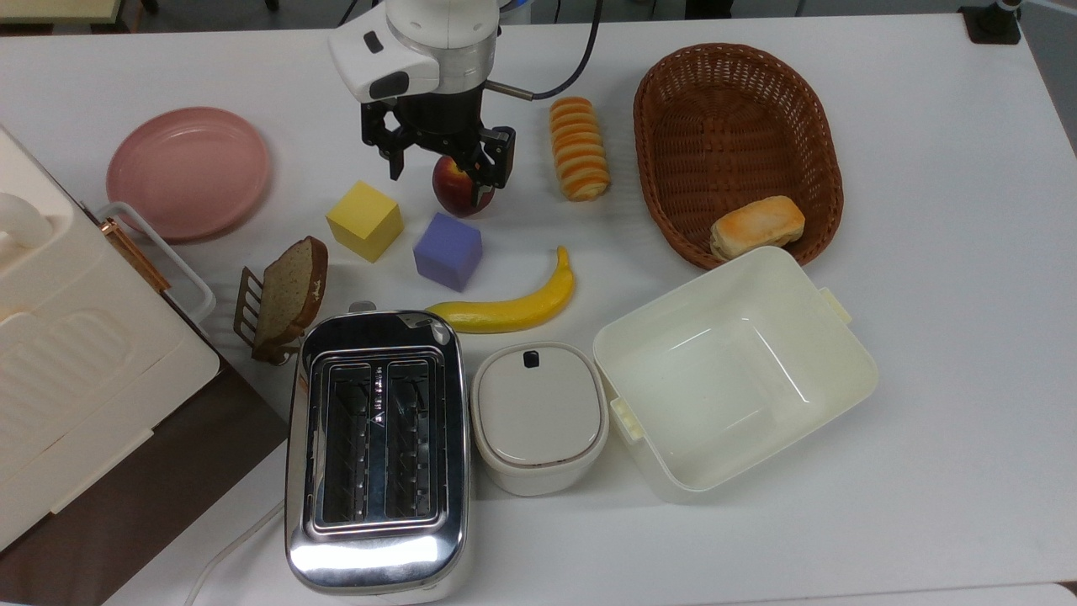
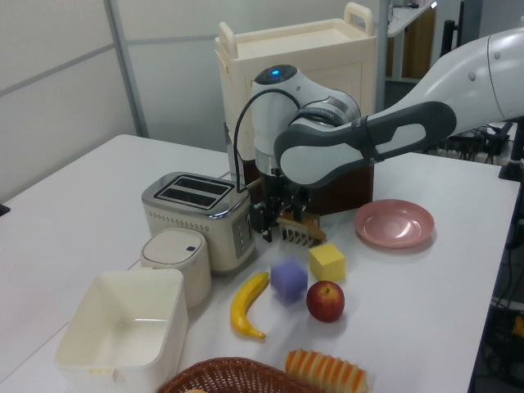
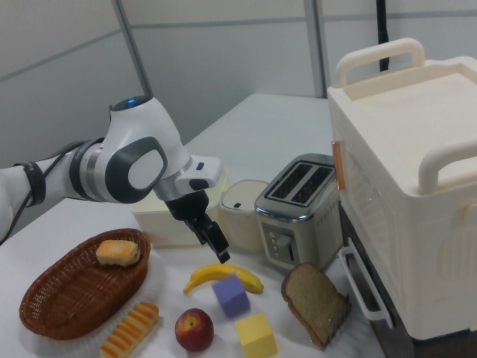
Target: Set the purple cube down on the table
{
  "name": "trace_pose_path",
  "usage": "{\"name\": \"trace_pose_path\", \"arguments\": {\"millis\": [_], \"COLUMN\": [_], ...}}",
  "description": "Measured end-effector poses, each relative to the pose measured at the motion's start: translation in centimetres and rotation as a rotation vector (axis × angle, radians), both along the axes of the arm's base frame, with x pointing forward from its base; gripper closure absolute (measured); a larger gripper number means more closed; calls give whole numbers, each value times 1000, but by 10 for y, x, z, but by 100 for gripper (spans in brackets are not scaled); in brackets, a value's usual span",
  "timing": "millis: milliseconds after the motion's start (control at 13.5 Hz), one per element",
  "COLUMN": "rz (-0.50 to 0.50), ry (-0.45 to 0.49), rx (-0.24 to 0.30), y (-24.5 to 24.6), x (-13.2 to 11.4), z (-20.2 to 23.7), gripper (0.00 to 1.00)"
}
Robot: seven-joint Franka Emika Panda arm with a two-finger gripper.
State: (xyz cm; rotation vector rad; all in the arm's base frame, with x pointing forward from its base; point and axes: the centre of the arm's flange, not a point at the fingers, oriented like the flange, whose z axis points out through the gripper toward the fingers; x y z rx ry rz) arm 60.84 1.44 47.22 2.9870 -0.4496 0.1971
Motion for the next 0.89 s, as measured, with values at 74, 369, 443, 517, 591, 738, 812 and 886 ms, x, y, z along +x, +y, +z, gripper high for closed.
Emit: {"name": "trace_pose_path", "arguments": {"millis": [74,369,443,517,591,738,812,886], "rz": [0,-1,-2,-4,-15,-43,-26,-3], "ry": [0,0,-2,-5,15,63,93,115], "rx": [0,0,0,-1,-6,-26,-40,-55], "y": [0,-1,-1,-2,-5,-19,-31,-43], "x": [0,0,0,1,0,-6,-13,-22], "z": [0,0,1,4,14,57,84,105], "gripper": [6,0,0,0,0,0,0,0]}}
